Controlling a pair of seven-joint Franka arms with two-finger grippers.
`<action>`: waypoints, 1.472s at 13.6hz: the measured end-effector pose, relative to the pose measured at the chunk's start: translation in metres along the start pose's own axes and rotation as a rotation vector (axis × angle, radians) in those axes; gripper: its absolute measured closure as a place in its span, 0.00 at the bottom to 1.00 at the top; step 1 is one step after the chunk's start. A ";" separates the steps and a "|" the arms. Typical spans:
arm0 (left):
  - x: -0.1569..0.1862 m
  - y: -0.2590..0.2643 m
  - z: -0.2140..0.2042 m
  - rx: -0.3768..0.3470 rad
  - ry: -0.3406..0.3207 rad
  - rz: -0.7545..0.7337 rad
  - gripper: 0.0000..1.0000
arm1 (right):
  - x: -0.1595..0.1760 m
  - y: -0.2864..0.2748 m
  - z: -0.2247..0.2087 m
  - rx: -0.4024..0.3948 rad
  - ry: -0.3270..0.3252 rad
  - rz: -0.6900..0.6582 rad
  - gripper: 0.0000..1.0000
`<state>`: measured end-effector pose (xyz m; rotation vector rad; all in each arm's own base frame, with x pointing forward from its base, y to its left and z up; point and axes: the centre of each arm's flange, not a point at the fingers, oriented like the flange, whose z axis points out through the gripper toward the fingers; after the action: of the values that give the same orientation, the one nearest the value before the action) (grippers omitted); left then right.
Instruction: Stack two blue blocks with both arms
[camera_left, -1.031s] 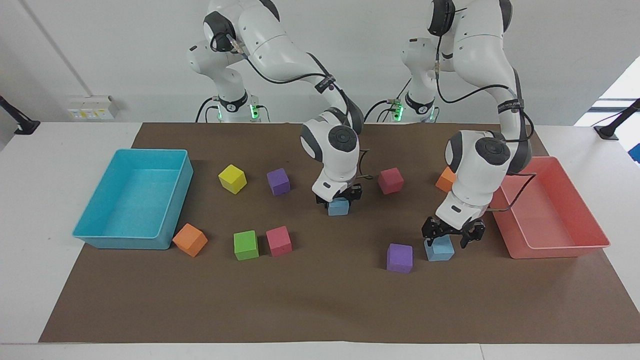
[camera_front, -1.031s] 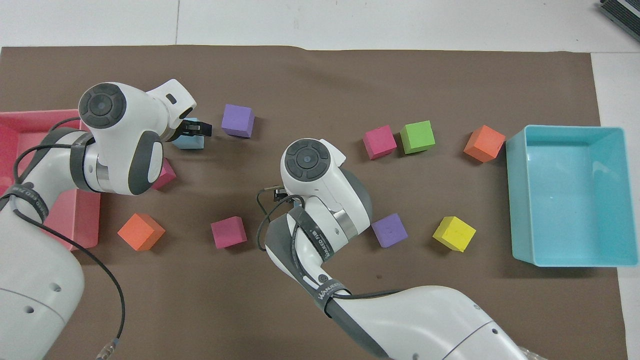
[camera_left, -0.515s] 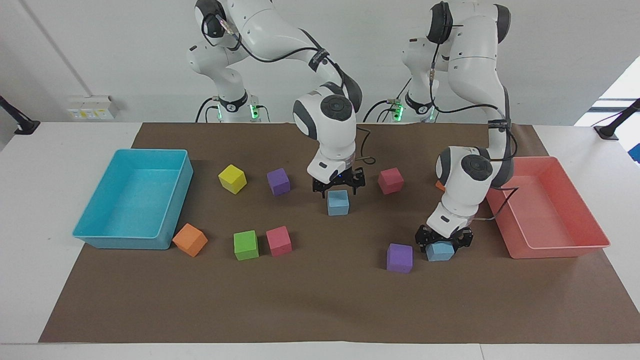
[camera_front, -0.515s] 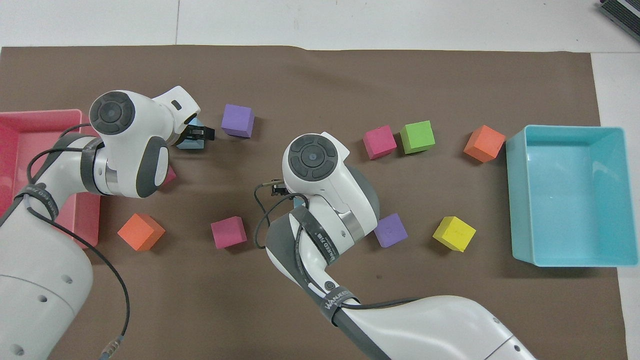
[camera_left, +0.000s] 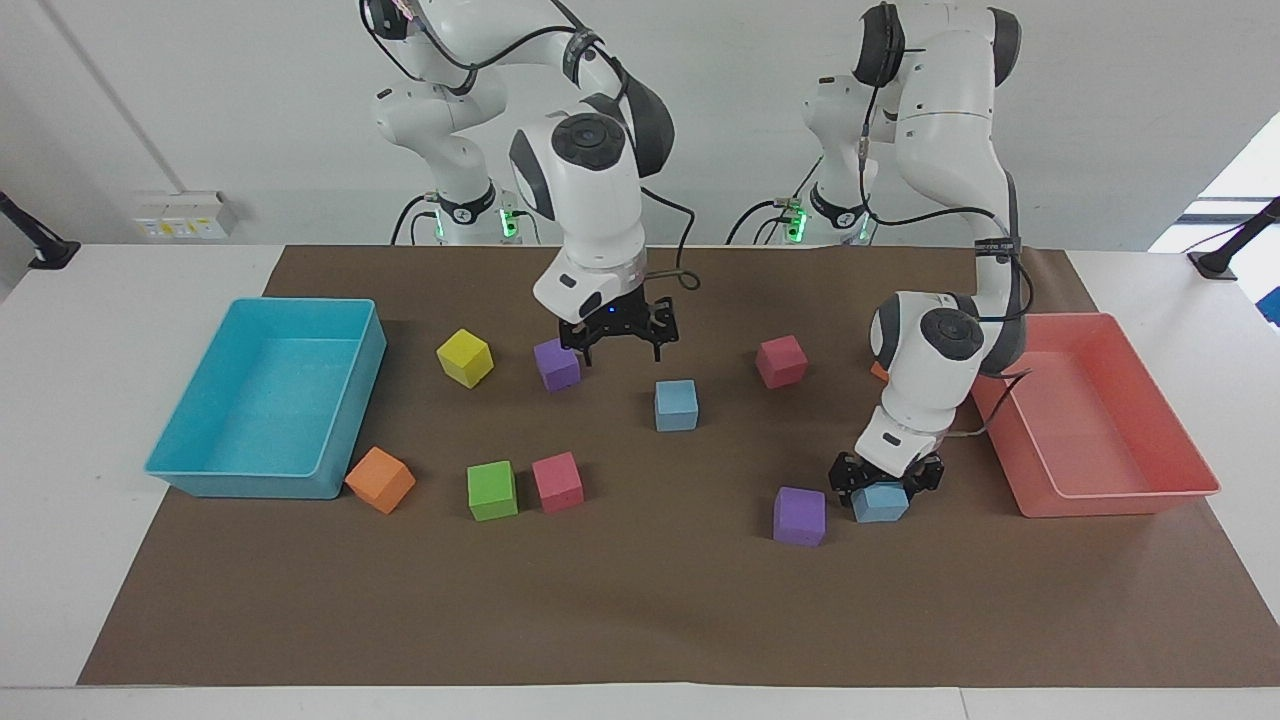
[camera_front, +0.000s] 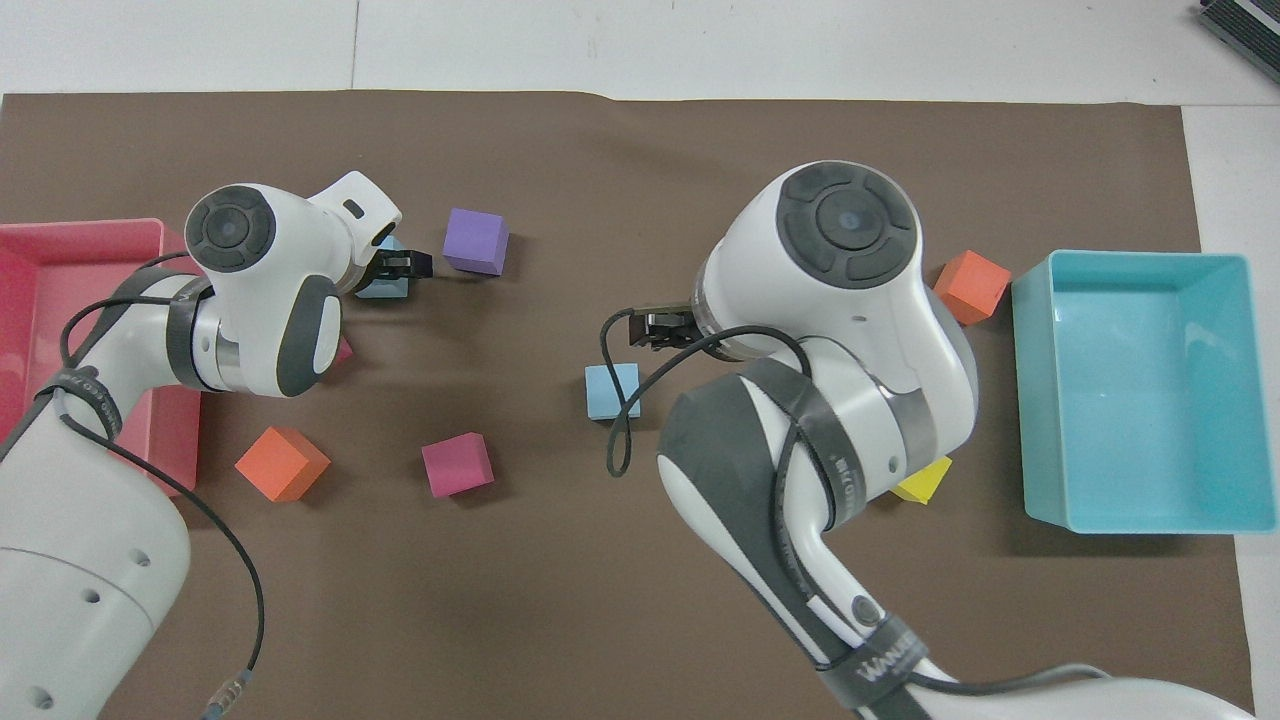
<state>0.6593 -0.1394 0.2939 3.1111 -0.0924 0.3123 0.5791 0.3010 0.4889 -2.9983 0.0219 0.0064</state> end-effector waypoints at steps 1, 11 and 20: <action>0.000 0.000 0.000 0.000 0.000 -0.004 0.00 | 0.004 0.014 0.001 0.054 -0.027 0.012 0.00; 0.001 -0.002 -0.011 0.002 -0.005 -0.013 0.41 | 0.016 0.099 0.080 0.278 -0.108 -0.004 0.00; -0.002 0.045 -0.088 -0.014 -0.031 -0.010 0.41 | 0.017 0.111 0.156 0.547 -0.119 0.119 0.07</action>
<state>0.6372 -0.1828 0.3805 3.1020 -0.0785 0.2626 0.5941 0.2127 0.3190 -2.4409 0.1608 0.1630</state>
